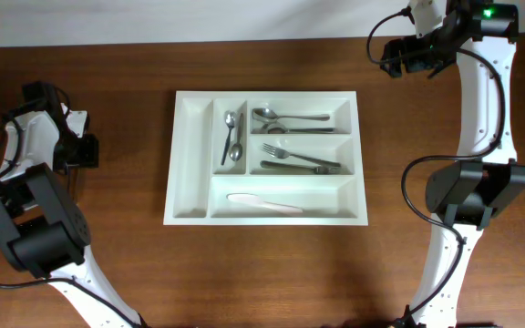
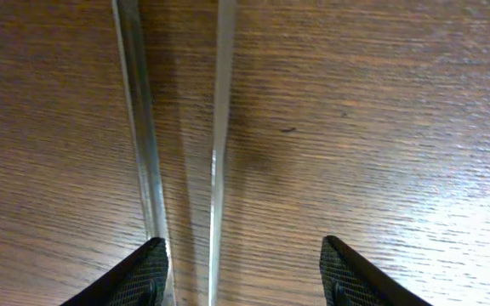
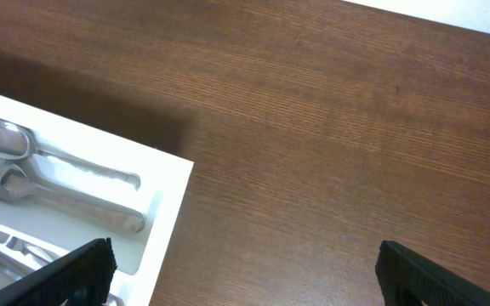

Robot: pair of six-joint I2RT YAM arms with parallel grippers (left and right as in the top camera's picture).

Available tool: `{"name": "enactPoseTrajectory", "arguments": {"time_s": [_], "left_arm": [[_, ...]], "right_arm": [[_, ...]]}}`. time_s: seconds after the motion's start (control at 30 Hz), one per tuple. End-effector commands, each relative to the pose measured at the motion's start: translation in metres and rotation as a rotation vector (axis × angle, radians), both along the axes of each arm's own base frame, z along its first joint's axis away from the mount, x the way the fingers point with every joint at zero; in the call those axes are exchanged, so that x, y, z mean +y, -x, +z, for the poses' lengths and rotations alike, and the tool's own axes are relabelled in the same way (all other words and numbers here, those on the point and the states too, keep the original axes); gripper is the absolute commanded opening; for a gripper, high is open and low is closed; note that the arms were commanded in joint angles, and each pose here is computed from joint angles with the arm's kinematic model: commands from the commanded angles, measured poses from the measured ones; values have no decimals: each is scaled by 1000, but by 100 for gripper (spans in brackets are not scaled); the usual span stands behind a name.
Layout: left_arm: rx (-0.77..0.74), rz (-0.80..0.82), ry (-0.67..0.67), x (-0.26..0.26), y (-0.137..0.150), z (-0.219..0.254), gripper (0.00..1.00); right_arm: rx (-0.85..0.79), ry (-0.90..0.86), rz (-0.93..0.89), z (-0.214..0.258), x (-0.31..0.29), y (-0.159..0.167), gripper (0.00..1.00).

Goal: Pack container
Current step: 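Move the left gripper to the metal tongs and grasp them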

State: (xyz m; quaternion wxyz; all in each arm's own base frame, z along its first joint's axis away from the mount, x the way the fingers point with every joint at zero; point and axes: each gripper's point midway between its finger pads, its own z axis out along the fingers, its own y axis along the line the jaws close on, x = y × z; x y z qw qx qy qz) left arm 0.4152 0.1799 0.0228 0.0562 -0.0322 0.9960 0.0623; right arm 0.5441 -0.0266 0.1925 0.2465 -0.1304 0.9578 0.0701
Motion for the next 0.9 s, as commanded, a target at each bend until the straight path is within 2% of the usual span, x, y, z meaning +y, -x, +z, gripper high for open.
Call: {"name": "enactPoseTrajectory", "arguments": {"time_s": [0.0, 0.1, 0.23, 0.4, 0.7, 0.77, 0.87], "left_arm": [[-1, 17, 5, 3, 1, -5, 59], [-9, 17, 3, 4, -1, -5, 59], [-17, 16, 4, 4, -3, -5, 49], [-13, 17, 5, 4, -3, -9, 43], [59, 17, 33, 0, 6, -38, 41], [66, 17, 35, 0, 7, -41, 32], [61, 17, 32, 1, 6, -41, 4]], "right_arm": [[-39, 6, -12, 19, -2, 1, 99], [-39, 6, -12, 19, -2, 1, 99], [-39, 6, -12, 19, -2, 1, 99], [-39, 6, -12, 19, -2, 1, 99], [-39, 6, -12, 19, -2, 1, 99], [-39, 6, -12, 19, -2, 1, 99], [-39, 6, -12, 19, -2, 1, 99]]}}
